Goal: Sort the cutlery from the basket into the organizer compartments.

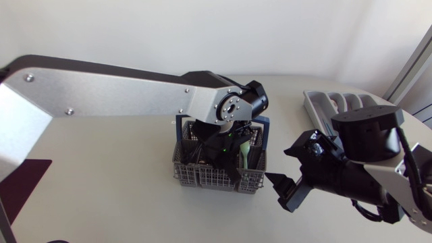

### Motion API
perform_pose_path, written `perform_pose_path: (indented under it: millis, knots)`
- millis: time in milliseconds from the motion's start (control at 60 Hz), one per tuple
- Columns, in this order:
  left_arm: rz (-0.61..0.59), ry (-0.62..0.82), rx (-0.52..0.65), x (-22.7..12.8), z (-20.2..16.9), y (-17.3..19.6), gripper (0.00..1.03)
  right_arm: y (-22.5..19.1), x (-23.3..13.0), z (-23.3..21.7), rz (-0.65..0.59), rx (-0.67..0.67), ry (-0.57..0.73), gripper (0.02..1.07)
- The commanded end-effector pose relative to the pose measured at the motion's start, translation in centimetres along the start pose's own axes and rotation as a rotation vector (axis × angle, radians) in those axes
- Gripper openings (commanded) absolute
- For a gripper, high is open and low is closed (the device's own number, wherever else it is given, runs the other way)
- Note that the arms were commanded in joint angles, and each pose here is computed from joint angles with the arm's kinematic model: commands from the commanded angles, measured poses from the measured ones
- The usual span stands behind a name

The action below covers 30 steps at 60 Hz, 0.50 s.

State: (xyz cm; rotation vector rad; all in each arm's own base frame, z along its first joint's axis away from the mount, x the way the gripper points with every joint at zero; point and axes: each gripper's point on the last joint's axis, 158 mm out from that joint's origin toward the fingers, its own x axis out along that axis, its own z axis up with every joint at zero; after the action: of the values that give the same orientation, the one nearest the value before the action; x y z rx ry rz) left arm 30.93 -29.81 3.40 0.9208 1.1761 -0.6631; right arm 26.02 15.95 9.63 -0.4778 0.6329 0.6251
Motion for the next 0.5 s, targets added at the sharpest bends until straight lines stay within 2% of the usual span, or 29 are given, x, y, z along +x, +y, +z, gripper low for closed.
perform_pose_path:
  millis: [0,167,233,333,483]
  knots:
    - [0.008,0.017,0.010,-1.0,-1.1,-0.2,0.03,0.3,0.3,-0.8,0.003,-0.012,0.017,0.95]
    - [0.029,0.007,0.018,-1.5,-0.9,-0.2,0.03,1.3,0.6,-0.6,0.005,-0.051,0.022,0.95]
    - [0.082,-0.022,0.042,-1.8,-0.6,-0.4,0.03,1.3,0.8,-0.5,0.004,-0.052,0.023,0.95]
    - [0.101,-0.063,0.069,-2.0,-0.6,-1.3,0.03,1.3,1.0,-0.7,0.002,-0.051,0.027,0.95]
    - [0.135,-0.145,0.060,-3.3,-0.2,-0.7,0.03,1.1,1.0,-0.5,-0.004,-0.048,0.018,0.95]
